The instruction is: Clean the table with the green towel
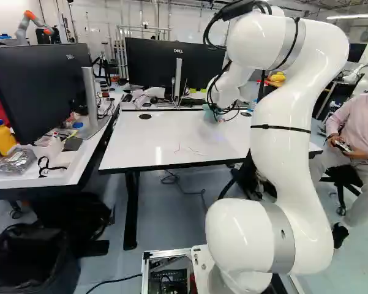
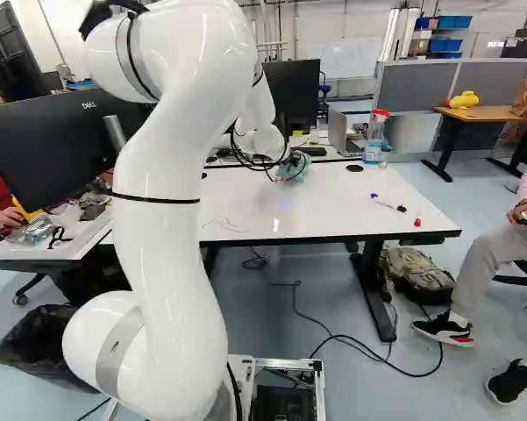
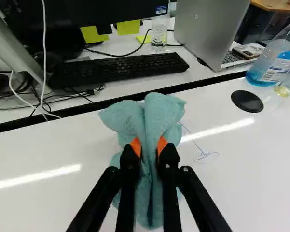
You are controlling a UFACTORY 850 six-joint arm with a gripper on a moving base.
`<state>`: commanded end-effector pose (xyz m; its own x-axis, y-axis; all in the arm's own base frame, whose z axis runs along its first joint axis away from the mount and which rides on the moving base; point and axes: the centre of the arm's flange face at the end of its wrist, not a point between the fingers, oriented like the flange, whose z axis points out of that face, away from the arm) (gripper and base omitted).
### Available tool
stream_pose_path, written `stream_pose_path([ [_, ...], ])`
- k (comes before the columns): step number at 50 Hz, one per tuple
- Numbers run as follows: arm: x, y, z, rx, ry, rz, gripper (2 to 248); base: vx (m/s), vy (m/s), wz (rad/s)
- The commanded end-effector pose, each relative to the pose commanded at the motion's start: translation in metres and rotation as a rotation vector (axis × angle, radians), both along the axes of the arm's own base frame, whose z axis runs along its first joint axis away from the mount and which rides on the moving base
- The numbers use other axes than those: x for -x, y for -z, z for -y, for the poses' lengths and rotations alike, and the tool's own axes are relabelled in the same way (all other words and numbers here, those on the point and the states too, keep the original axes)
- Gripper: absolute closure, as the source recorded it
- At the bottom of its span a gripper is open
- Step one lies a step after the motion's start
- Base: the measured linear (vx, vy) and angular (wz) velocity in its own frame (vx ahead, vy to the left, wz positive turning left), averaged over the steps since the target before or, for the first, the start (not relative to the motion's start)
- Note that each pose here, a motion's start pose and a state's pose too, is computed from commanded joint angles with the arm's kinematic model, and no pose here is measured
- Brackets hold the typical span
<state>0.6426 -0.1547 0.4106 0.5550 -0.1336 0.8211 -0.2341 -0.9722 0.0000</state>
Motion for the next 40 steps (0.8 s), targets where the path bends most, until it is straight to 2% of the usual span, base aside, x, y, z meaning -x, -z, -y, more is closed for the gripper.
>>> stream_pose_path([
  [40,0.007,0.002,0.068,0.003,0.101,0.009,195,0.0,0.0,0.0],
])
